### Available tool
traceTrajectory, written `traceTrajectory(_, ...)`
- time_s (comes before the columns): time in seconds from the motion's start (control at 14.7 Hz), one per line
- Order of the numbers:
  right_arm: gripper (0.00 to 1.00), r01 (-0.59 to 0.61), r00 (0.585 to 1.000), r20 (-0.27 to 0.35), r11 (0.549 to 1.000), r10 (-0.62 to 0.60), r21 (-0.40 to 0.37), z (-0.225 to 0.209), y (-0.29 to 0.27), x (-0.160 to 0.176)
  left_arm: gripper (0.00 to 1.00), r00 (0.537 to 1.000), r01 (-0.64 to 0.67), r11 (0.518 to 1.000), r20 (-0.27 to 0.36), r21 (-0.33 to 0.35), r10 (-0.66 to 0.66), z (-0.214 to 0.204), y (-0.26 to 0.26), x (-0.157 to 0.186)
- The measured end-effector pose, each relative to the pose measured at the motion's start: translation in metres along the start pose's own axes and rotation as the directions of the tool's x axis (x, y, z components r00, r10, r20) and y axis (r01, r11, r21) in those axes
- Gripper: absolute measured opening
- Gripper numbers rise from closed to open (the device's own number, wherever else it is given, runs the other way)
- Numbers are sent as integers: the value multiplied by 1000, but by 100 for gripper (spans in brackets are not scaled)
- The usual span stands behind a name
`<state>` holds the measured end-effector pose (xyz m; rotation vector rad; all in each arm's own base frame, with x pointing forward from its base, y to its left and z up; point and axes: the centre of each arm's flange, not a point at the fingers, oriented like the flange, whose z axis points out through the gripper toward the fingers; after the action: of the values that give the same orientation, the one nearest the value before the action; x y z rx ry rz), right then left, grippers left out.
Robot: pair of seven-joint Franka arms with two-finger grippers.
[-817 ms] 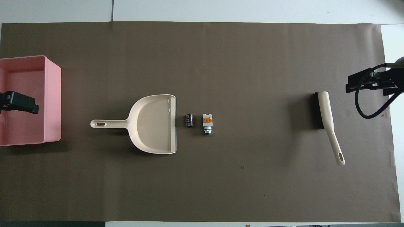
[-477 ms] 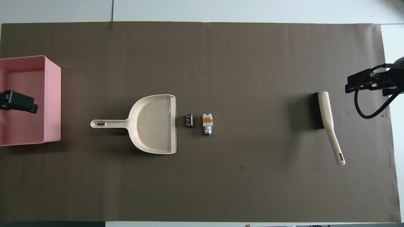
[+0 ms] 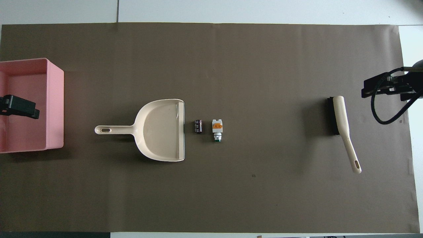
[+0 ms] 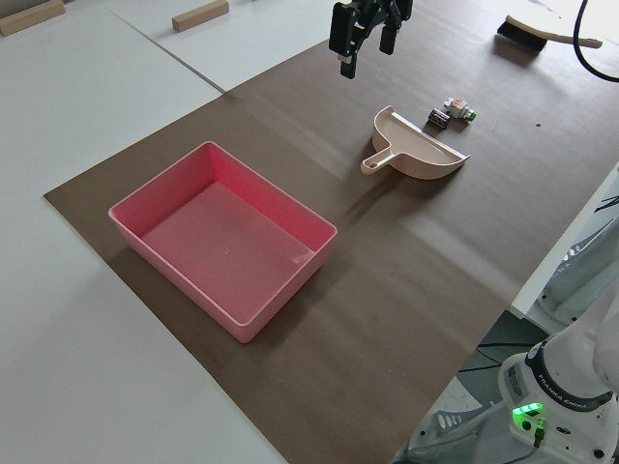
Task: Clean e-waste and dump in bin
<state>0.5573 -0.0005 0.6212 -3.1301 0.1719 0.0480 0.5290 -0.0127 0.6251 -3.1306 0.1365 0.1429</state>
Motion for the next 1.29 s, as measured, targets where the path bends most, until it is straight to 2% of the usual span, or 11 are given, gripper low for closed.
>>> traceTrajectory(0.14, 100, -1, 1000, 2, 1000, 1, 0, 4, 1, -1, 99, 1000, 0, 1000, 0, 0, 0, 0, 0, 0)
traceTrajectory(0.34, 100, -10, 1000, -28, 1000, 10, 4, 25, 7, -5, 99, 1000, 0, 1000, 0, 4, 0, 0, 0, 0)
traceTrajectory(0.68, 100, 25, 1000, -10, 1000, -25, 8, 117, 78, -45, 99, 1000, 3, 1000, 1, 7, -3, 0, -1, 0)
traceTrajectory(0.82, 100, 28, 1000, 12, 1000, -28, 11, 157, 82, -60, 98, 1000, 0, 1000, 0, 7, 0, 0, 1, 0)
traceTrajectory(0.95, 100, 53, 999, 8, 999, -53, 9, 197, 78, -68, 98, 1000, -16, 1000, -7, 9, 16, 0, 5, 1)
traceTrajectory(1.16, 100, 109, 994, 19, 994, -109, 10, 245, 77, -84, 98, 985, -169, 986, -13, 13, 169, 6, 18, 6)
traceTrajectory(1.29, 100, 145, 989, 20, 989, -145, 13, 262, 86, -92, 97, 946, -324, 946, -13, 17, 324, 20, 26, 10)
